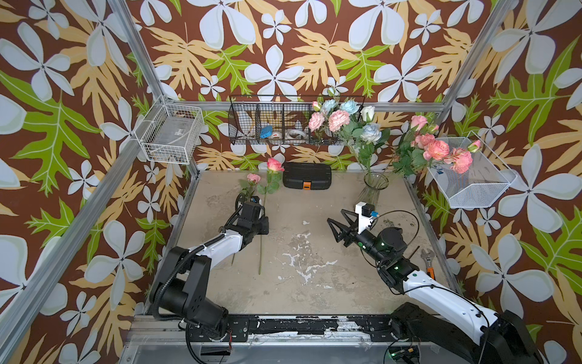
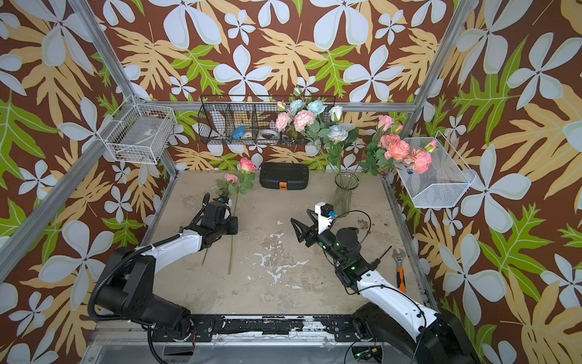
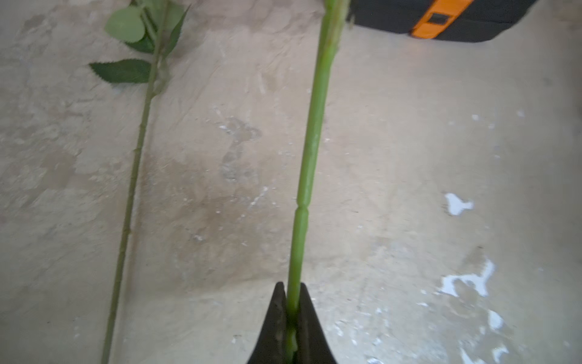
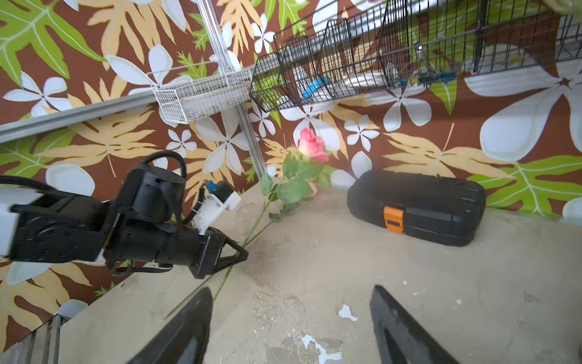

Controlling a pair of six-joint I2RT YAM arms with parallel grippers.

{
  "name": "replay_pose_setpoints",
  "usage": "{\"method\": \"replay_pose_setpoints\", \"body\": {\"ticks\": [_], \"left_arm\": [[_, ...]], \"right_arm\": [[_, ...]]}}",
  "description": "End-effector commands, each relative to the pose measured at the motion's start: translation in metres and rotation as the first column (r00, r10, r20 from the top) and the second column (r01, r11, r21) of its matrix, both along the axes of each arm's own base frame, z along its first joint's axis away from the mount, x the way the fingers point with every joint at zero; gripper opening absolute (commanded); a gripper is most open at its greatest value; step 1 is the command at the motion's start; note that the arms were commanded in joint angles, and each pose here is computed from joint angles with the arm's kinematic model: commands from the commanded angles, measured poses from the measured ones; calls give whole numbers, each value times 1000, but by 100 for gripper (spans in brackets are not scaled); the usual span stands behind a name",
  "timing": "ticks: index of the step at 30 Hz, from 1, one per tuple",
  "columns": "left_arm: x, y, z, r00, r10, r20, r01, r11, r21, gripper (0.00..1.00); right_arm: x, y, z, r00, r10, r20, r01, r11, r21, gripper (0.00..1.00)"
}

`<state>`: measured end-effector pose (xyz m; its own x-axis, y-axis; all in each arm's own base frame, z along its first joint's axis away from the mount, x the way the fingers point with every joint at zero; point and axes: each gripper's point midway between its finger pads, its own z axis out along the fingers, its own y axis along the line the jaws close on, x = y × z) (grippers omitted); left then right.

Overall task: Pick out pink flowers from the vase
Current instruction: Place the flower at the center of the board.

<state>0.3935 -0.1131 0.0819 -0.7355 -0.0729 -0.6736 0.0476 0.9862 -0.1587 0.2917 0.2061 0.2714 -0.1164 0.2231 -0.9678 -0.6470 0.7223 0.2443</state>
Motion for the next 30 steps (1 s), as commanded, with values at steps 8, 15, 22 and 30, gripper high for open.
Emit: {"method": "replay_pose_setpoints", "body": {"ticks": [8,15,22,30], "left_arm": [[43,22,-54,978,26,-208,14,982,187,0],[54,38,-71,964,62,-260,5,969,249,0],[55,48,-77,955,98,-281,-21,964,264,0],[47,56,-72,952,124,-280,-38,955,293,2]], "right_arm": [[-22,7,35,974,80,213,-81,997,-3,83],[-25,0,35,973,50,226,-48,999,-12,83],[-24,0,36,973,45,227,-43,999,-11,82],[-21,-3,35,975,25,219,-23,1000,-10,82]]}}
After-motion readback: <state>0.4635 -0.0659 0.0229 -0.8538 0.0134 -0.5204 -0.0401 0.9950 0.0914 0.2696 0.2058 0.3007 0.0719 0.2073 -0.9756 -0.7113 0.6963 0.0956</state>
